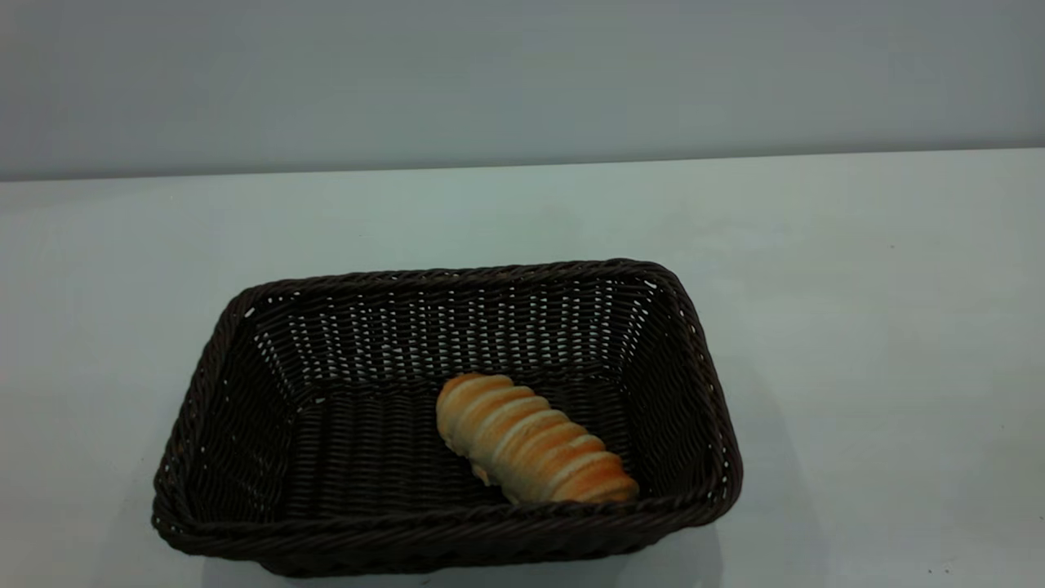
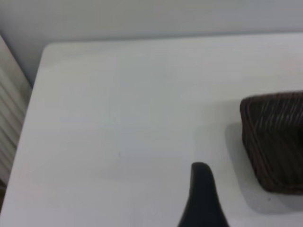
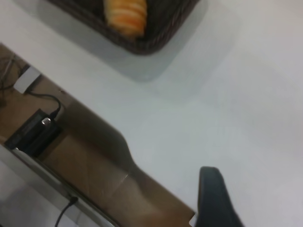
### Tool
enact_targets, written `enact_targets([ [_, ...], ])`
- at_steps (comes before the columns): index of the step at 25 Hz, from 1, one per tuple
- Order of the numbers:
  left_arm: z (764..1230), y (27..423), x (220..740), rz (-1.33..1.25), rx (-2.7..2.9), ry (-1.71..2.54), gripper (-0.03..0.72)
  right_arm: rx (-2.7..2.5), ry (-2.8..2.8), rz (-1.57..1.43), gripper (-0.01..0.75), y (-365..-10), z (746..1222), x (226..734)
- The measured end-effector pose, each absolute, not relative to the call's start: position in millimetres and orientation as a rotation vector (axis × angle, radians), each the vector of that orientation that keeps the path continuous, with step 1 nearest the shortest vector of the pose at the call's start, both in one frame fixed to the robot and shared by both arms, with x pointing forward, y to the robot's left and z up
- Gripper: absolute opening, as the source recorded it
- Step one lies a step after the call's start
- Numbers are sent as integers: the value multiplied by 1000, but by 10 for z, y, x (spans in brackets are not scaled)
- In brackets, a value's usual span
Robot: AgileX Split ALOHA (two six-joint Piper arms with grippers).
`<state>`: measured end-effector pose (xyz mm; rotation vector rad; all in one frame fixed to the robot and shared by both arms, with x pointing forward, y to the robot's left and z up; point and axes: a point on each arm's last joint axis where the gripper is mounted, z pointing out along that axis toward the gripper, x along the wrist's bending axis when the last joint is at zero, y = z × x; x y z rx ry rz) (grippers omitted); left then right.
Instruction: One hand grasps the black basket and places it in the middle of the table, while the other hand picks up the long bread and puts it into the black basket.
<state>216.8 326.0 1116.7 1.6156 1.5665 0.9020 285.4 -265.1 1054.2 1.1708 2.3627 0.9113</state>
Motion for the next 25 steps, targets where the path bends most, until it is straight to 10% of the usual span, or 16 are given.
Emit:
enact_targets([
  [25,10345,3232,2240,820,1698,1660,594,1102,2196,1099,359,-2907,10446,2424],
])
